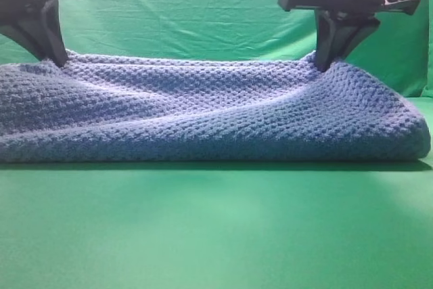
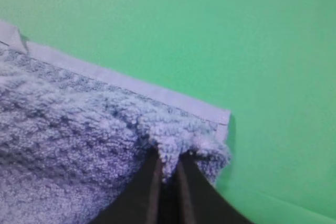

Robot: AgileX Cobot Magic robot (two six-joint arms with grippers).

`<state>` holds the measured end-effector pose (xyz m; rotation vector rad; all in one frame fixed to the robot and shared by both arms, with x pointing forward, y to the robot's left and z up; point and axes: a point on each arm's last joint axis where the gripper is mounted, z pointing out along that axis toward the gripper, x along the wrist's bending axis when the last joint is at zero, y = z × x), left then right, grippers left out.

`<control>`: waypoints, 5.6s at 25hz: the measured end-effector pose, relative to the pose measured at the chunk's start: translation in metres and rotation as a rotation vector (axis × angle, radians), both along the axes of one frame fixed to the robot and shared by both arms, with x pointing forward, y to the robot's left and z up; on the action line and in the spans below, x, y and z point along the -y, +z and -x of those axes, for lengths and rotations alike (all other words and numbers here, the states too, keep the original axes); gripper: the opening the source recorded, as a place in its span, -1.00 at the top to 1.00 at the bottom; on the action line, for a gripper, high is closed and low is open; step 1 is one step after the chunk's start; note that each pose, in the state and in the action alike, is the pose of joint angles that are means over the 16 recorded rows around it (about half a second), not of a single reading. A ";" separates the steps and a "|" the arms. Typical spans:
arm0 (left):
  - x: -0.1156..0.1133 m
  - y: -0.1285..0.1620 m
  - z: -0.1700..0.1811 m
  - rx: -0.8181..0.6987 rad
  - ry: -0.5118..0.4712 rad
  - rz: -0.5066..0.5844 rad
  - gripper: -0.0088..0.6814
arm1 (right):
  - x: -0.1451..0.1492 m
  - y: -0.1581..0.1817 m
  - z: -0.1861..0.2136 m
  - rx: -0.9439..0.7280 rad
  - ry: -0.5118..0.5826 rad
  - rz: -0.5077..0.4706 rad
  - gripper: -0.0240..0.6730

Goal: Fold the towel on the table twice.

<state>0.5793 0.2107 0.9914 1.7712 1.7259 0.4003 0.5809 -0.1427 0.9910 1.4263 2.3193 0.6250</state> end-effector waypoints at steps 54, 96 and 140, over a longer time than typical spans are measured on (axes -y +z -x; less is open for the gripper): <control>-0.035 0.257 0.259 0.550 -0.451 0.061 0.97 | 0.110 0.168 0.253 0.386 0.027 -0.288 0.93; -0.069 0.014 0.304 0.698 -0.169 0.010 0.97 | 0.117 0.041 0.288 0.486 0.119 -0.386 0.93; -0.071 -0.038 0.290 0.660 -0.142 -0.058 0.97 | 0.122 -0.049 0.280 0.486 0.056 -0.309 0.93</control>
